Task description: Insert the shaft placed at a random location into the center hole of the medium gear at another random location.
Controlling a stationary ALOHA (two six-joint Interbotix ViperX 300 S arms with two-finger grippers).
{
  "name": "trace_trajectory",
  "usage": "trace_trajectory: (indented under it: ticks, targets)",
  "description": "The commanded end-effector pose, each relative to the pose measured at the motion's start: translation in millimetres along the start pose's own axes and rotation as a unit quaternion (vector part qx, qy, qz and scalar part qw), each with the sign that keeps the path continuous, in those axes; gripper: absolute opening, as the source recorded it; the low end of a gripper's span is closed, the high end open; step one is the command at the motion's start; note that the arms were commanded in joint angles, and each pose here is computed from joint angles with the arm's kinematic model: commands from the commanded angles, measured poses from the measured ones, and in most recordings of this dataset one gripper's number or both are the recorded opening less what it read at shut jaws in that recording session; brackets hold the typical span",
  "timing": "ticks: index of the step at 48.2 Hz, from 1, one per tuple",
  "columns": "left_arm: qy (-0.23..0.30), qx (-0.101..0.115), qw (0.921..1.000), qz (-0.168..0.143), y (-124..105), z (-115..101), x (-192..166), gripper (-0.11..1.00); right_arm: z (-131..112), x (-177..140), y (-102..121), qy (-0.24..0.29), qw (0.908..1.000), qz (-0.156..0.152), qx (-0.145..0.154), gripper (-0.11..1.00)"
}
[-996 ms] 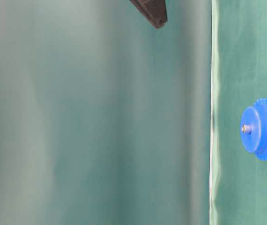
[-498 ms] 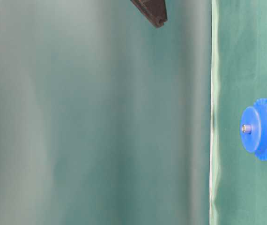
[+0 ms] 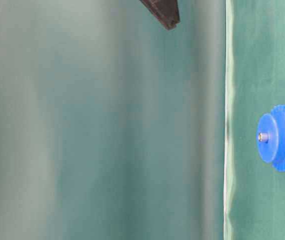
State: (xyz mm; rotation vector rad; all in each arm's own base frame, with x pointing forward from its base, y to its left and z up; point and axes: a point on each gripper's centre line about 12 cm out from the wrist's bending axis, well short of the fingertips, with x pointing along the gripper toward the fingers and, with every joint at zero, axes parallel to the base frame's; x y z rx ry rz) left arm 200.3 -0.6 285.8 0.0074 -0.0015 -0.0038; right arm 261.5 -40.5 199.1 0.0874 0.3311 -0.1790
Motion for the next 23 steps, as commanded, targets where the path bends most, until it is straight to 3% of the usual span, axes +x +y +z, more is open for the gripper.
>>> trace_trajectory:
  ticks: [1, 23]
  targets:
    - [-0.007, 0.001, 1.0000, -0.001, -0.4, 4.6, 2.0, 0.00, 5.2, 2.5, 0.4, -0.005, 1.0000, 0.000, -0.001, 0.80]
    - [-0.007, 0.001, 1.0000, -0.001, -0.4, 4.6, 2.0, 0.00, 4.5, 5.3, 0.4, -0.001, 1.0000, 0.000, -0.001, 0.80]
